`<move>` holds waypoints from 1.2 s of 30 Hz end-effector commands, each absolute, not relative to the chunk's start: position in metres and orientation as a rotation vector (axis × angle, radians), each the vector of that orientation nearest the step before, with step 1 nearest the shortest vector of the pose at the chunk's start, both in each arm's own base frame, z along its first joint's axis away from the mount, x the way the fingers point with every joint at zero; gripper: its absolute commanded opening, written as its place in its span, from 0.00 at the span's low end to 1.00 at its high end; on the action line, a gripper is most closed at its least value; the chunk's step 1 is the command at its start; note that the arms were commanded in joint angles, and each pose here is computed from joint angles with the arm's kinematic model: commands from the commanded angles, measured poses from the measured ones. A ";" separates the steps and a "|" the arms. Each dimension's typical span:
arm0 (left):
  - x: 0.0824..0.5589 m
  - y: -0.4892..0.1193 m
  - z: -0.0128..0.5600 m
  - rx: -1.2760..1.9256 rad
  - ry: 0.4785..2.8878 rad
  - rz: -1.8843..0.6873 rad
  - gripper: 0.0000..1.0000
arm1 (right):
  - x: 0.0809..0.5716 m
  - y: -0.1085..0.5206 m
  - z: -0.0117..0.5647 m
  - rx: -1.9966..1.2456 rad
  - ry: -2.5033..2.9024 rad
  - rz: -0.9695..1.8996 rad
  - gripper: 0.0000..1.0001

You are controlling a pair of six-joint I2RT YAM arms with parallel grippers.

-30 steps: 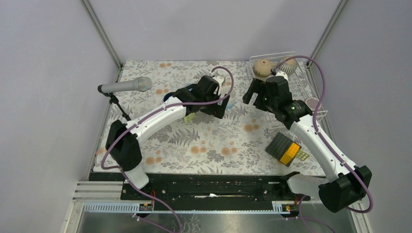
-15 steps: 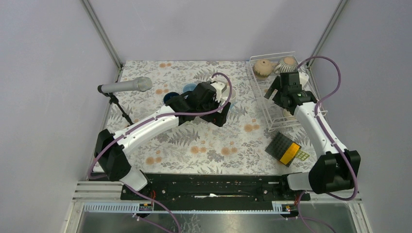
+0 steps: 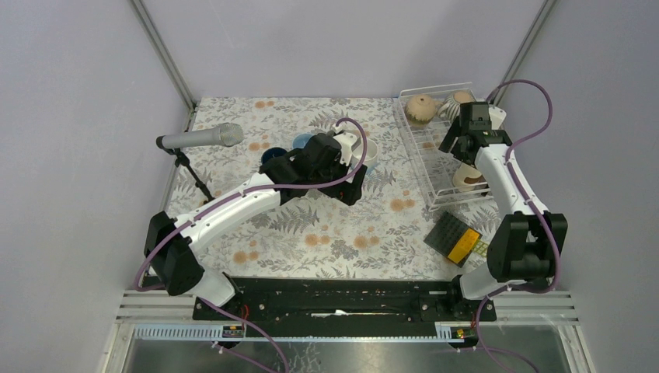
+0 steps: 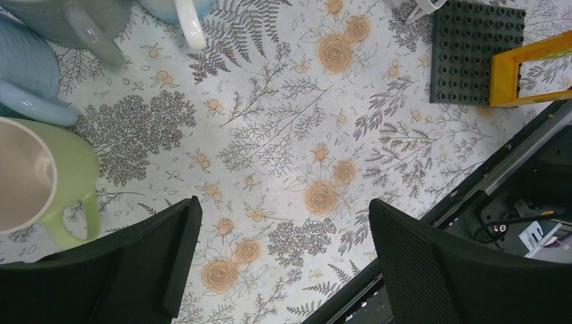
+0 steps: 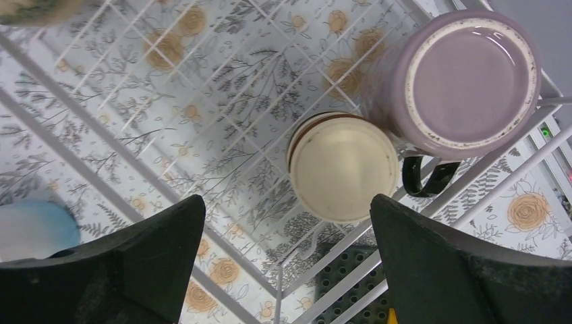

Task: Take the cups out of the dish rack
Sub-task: Unload the cup from the dish rack.

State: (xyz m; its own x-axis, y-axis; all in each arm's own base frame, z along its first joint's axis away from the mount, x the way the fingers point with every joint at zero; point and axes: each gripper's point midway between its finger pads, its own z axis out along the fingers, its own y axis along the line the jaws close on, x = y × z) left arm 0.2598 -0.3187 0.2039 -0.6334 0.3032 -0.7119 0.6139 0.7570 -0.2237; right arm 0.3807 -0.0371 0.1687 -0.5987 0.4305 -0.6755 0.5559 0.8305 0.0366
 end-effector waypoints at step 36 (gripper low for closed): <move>0.262 -0.322 0.223 0.679 2.208 -0.691 0.99 | 0.379 -0.081 0.130 0.815 2.385 -0.363 1.00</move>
State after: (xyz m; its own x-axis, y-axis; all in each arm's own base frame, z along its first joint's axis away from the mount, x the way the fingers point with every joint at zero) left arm 0.2584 -0.3175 0.2008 -0.6458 0.3011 -0.7017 0.6178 0.7460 -0.2486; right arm 0.3783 -0.0721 0.1283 -0.6439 0.4775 -0.5978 0.6130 0.7896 -0.0295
